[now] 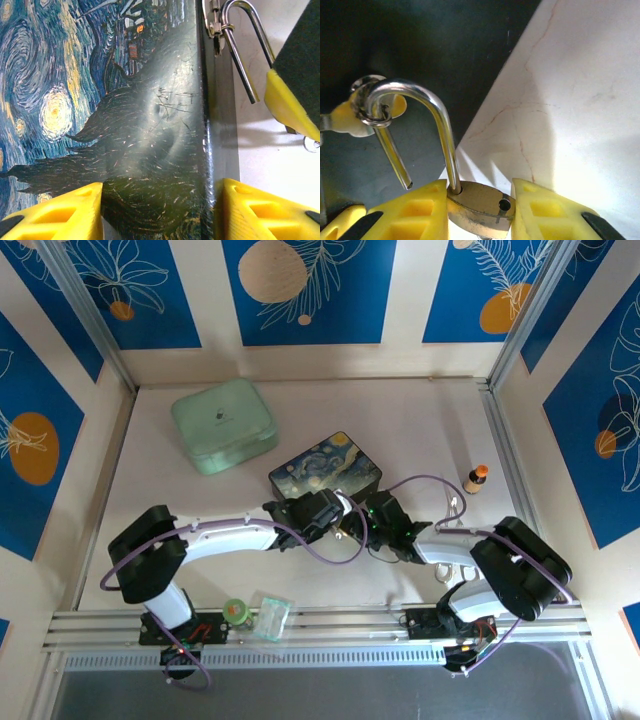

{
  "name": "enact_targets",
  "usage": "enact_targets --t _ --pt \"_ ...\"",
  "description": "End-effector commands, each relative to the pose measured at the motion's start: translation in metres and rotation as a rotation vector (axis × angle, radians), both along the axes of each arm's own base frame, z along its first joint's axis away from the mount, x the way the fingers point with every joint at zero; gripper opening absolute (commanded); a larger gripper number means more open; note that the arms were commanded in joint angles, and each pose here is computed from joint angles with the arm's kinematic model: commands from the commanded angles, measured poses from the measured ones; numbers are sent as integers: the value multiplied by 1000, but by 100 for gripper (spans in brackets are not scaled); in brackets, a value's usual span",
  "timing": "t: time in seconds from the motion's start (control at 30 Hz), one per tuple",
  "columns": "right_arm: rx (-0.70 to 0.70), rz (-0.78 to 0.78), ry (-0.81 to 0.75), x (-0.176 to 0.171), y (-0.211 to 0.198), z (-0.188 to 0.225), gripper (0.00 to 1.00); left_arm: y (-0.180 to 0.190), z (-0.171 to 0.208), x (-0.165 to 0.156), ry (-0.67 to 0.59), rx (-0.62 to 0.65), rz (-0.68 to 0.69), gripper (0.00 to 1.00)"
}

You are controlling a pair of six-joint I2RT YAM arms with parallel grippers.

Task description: Unlock the padlock with the key

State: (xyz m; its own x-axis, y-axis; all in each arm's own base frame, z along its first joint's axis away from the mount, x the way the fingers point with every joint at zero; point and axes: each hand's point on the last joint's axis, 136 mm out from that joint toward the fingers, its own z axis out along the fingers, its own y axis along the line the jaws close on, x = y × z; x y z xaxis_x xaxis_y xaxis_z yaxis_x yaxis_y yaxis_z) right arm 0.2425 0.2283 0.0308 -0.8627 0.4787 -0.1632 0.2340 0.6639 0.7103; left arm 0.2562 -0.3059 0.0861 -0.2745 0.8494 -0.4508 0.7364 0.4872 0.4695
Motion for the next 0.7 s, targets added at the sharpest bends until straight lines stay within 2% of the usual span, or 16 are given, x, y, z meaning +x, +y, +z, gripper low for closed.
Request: enact_targets --t 0.0,0.2,0.4,0.67 --pt "106 -109 -127 35 -3 43 28 35 -59 -56 242 228 -124 53" --pt "143 -157 -88 40 -13 37 29 36 -60 -57 242 241 -122 53" --pt "120 -174 -83 45 -19 32 29 41 -60 -57 234 259 -106 53" --pt "-41 -15 82 11 -21 -7 28 52 -48 -26 91 299 37 58"
